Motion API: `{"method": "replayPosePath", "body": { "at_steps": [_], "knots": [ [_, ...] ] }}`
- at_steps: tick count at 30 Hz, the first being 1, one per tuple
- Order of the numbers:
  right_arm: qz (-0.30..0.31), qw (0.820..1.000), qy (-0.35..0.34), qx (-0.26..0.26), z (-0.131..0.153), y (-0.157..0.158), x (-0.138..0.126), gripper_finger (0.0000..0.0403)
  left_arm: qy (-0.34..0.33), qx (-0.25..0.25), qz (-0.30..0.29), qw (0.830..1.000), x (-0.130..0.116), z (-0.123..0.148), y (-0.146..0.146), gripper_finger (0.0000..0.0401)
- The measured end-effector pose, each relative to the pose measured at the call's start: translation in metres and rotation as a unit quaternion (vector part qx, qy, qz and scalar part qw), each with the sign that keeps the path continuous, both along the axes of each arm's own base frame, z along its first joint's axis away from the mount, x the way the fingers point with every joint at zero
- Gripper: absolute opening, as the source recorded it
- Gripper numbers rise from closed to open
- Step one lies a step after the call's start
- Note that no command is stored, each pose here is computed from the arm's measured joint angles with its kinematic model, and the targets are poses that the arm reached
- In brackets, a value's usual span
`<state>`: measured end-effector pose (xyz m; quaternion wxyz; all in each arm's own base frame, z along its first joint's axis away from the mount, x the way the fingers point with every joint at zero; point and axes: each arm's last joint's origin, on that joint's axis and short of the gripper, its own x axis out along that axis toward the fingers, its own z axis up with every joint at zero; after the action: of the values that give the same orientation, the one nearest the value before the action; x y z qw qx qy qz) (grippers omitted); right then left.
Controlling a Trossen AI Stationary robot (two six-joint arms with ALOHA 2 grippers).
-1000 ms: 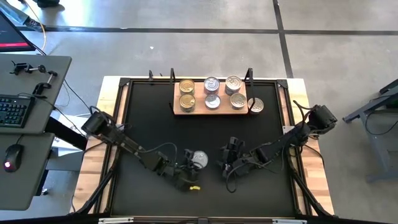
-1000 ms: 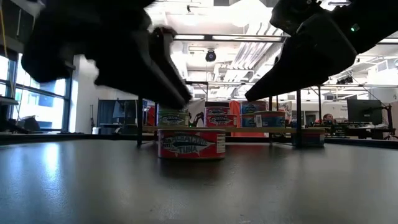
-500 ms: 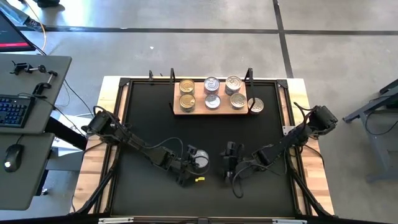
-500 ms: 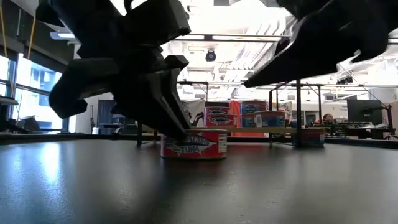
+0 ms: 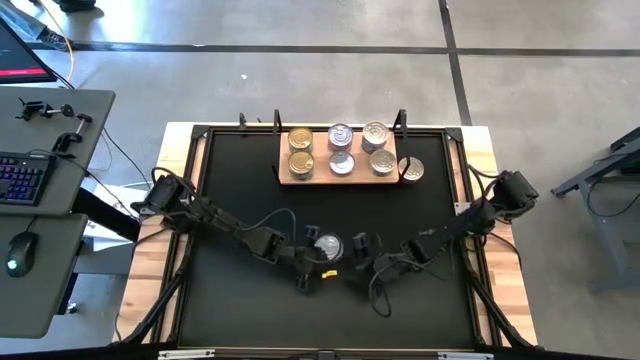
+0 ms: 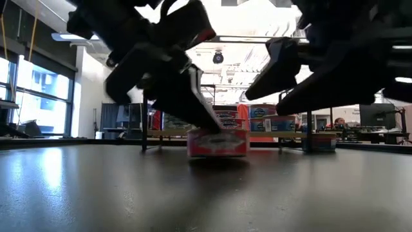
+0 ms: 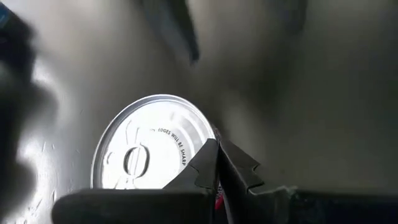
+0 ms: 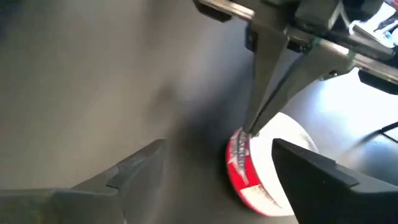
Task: Stack canned seafood by type on shelf
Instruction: Stack the red tuna can on top of the red tuna can
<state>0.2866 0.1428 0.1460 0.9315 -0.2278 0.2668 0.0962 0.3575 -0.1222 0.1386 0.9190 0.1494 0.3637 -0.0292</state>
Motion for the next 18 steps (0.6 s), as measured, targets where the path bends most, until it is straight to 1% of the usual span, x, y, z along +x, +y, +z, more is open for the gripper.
{"method": "replayPosePath", "body": {
  "at_steps": [2,7,9,11,13,16,18],
  "knots": [
    [-0.006,1.0,-0.003,-0.013,-0.001,-0.003,0.002,0.0288,-0.009,-0.008,0.006,1.0,0.001,0.001,0.0,0.0001],
    [0.005,0.993,-0.005,-0.115,-0.009,-0.006,0.005,0.0288,-0.031,-0.033,0.025,0.999,0.005,0.004,0.003,0.0001],
    [0.016,0.99,-0.004,-0.139,-0.015,-0.006,0.007,0.0288,-0.038,-0.043,0.033,0.998,0.007,0.005,0.005,0.0],
    [0.013,0.986,0.004,-0.166,-0.023,-0.006,0.008,0.0288,-0.045,-0.056,0.041,0.997,0.008,0.007,0.007,0.0],
    [-0.006,0.983,0.005,-0.183,-0.03,-0.007,0.009,0.0288,-0.049,-0.066,0.047,0.995,0.009,0.007,0.008,0.0],
    [-0.035,0.98,-0.004,-0.194,-0.037,-0.007,0.011,0.0287,-0.061,-0.076,0.053,0.994,0.011,0.009,0.009,0.0],
    [-0.044,0.979,-0.003,-0.199,-0.04,-0.008,0.012,0.0279,-0.065,-0.08,0.054,0.993,0.012,0.01,0.009,0.0]
  ]
}}
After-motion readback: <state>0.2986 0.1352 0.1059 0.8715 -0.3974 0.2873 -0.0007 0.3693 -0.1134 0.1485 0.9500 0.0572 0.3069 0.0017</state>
